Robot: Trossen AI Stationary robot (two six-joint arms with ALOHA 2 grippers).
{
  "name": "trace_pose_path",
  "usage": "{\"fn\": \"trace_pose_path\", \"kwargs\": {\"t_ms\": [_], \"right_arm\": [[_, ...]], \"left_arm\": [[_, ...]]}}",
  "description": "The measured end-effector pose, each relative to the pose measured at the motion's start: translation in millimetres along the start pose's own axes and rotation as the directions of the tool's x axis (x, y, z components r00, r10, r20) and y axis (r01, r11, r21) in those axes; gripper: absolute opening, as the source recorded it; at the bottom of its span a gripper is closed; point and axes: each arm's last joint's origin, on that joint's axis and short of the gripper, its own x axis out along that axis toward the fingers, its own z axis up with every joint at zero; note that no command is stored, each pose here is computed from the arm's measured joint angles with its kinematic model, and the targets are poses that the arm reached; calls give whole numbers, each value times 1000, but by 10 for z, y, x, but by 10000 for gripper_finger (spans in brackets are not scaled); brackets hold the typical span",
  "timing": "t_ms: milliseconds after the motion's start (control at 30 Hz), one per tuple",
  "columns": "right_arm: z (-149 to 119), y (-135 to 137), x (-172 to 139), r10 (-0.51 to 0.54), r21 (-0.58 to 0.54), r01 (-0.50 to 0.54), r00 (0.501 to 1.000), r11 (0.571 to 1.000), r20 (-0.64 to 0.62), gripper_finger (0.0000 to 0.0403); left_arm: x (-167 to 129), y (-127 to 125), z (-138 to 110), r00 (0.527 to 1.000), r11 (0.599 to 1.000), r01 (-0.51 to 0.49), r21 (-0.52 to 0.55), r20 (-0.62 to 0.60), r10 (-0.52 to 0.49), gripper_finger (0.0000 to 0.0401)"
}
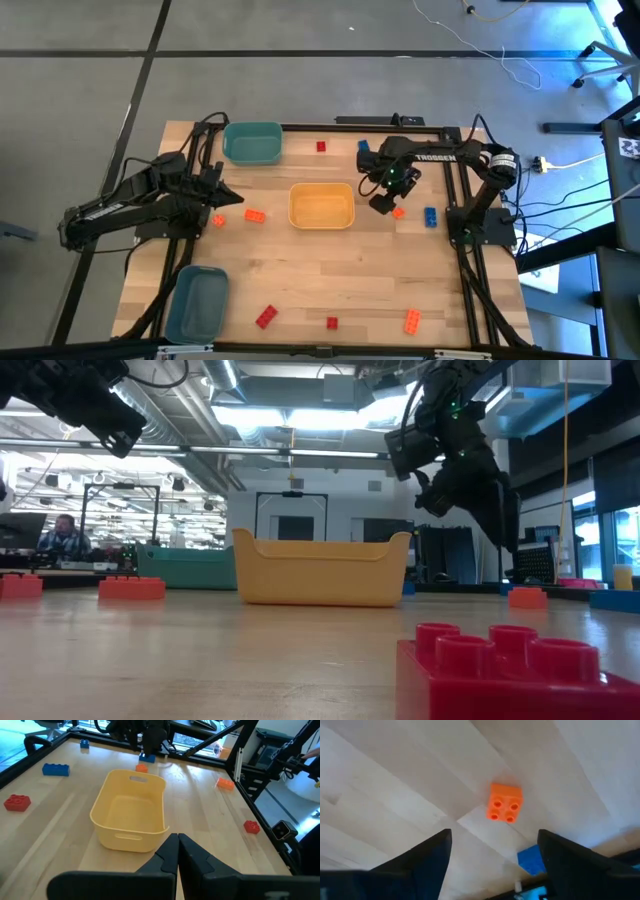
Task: Sort & place blocks by color
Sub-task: Put the orange 4 stud game piece into the yellow bin
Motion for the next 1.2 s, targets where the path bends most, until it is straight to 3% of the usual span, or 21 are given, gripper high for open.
{"fn": "trace_pose_path", "kwargs": {"t_ms": [267, 533, 733, 1200], "right_arm": [[9, -2, 59, -43, 56, 43, 999, 997, -10, 294], [-94, -81, 425, -55, 75, 62, 994, 995, -96, 294], [-36, -72, 555, 13, 19, -12, 999, 1000, -30, 294], [36, -57, 560, -5, 50, 2, 998, 999, 60, 294]], "left_arm": [[0, 0, 0, 1000, 1000, 0, 0, 0, 0, 0], [0, 0, 0, 1000, 1000, 1, 0, 0, -1, 0], [0, 0, 0, 1000, 1000, 0, 0, 0, 0, 0], [0, 0, 0, 1000, 1000, 0, 0, 0, 0, 0]]}}
